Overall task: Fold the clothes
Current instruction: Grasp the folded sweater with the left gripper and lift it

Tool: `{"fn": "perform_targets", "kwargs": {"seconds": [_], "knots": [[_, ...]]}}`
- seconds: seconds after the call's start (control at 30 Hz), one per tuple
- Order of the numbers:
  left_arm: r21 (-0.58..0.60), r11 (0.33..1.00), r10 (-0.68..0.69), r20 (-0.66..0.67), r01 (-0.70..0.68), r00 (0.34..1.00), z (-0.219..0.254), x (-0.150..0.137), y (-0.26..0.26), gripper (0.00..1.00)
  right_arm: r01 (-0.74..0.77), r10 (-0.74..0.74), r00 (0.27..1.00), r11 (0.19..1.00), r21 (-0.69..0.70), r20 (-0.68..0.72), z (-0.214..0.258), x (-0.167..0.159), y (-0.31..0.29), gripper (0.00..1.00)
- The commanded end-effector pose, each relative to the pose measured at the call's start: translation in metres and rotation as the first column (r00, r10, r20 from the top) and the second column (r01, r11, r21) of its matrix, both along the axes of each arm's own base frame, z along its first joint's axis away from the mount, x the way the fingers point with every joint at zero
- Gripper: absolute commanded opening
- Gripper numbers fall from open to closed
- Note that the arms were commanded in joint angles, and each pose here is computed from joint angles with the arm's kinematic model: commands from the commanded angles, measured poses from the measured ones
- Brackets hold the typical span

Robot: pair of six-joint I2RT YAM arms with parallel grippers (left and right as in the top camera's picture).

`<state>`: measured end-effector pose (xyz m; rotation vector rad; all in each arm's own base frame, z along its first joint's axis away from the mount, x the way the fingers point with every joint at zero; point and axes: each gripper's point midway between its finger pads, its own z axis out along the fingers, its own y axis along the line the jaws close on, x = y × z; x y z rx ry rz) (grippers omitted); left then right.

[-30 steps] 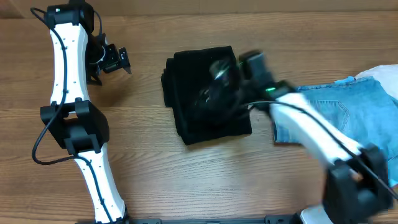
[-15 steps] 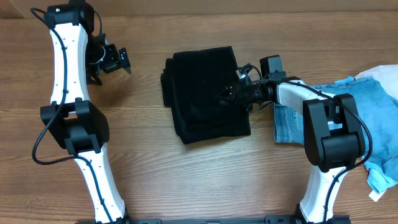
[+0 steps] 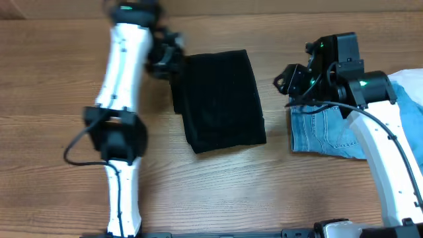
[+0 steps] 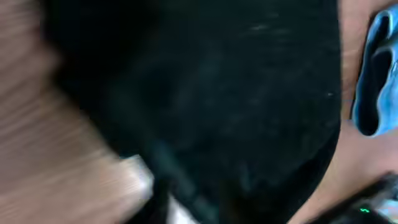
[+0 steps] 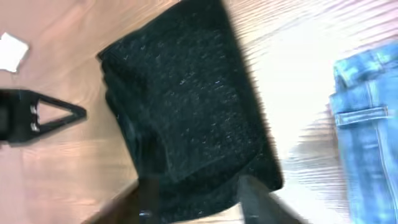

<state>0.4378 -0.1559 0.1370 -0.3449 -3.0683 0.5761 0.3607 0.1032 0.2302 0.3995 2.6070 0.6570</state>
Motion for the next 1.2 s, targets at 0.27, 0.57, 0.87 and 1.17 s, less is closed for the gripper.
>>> {"fn": "perform_targets", "kwargs": {"seconds": [0.27, 0.57, 0.87, 1.17], "knots": [[0.280, 0.959, -0.003, 0.168, -0.045, 0.986, -0.028, -0.012, -0.108, 0.04, 0.098, -0.098, 0.993, 0.995, 0.001, 0.065, 0.038, -0.030, -0.053, 0.32], [0.413, 0.907, 0.114, -0.051, -0.083, 0.992, -0.141, -0.007, -0.058, 0.04, 0.091, -0.091, 0.996, 0.996, -0.011, 0.024, 0.031, -0.039, -0.054, 0.31], [0.430, 0.805, 0.483, -0.074, -0.410, 0.872, -0.164, 0.039, 0.111, 0.04, 0.092, -0.091, 0.996, 0.996, -0.011, 0.006, 0.029, -0.042, -0.053, 0.31], [0.444, 0.453, 0.890, -0.173, -0.773, 0.421, -0.159, -0.002, 0.300, 0.04, 0.091, -0.091, 0.996, 0.996, -0.012, -0.005, 0.028, -0.044, -0.053, 0.30]]}}
